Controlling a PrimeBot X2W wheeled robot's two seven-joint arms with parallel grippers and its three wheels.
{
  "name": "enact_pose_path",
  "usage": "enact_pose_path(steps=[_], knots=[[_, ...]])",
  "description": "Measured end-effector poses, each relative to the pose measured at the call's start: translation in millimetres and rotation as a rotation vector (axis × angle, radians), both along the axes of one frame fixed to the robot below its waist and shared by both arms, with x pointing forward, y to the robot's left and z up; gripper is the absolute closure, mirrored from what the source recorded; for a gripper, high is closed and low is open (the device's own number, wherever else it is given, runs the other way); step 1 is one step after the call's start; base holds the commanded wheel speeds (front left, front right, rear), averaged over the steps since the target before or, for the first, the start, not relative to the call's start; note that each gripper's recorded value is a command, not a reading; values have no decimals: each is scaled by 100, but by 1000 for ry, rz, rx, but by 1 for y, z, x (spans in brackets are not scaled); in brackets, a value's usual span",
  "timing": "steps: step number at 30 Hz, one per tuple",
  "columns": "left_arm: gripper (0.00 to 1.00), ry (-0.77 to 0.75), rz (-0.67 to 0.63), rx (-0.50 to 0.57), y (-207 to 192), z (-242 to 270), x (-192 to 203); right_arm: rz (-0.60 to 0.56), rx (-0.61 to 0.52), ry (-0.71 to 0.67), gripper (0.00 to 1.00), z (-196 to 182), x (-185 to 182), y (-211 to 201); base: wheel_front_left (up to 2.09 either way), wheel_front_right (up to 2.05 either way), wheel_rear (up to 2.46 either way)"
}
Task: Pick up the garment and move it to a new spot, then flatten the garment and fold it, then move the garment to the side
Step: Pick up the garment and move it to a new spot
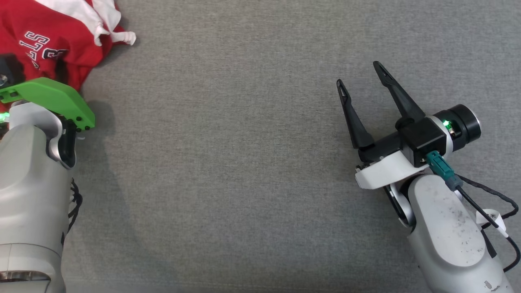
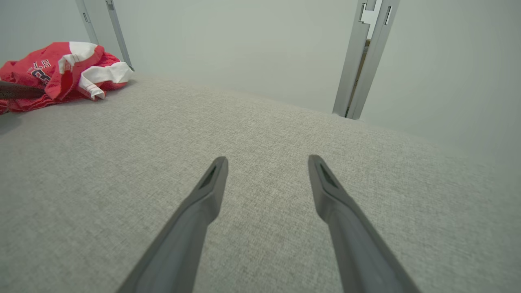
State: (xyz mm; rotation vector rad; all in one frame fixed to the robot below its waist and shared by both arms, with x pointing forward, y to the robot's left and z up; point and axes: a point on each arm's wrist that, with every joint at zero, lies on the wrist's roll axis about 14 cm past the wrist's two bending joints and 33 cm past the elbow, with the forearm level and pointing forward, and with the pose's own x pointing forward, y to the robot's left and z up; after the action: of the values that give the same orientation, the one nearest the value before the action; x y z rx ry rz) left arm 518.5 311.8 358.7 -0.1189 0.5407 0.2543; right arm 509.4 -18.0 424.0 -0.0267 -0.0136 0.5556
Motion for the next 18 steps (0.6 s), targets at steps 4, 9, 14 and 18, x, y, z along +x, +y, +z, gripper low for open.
enact_pose_path(steps=[4, 9, 14, 18], knots=[[100, -65, -54, 14, -12, 8, 16, -49, -6, 32, 0, -6, -6, -17, 0, 0, 0], [100, -208, -136, 50, -21, 56, 35, -83, -6, 66, 0, -7, -23, -28, 0, 0, 0], [100, -358, -241, 63, -47, 121, 45, -90, 3, 47, 0, 11, -37, -29, 0, 0, 0], [100, -449, -342, 33, -81, 167, 32, -98, 28, 4, 0, 37, -46, -29, 0, 0, 0]])
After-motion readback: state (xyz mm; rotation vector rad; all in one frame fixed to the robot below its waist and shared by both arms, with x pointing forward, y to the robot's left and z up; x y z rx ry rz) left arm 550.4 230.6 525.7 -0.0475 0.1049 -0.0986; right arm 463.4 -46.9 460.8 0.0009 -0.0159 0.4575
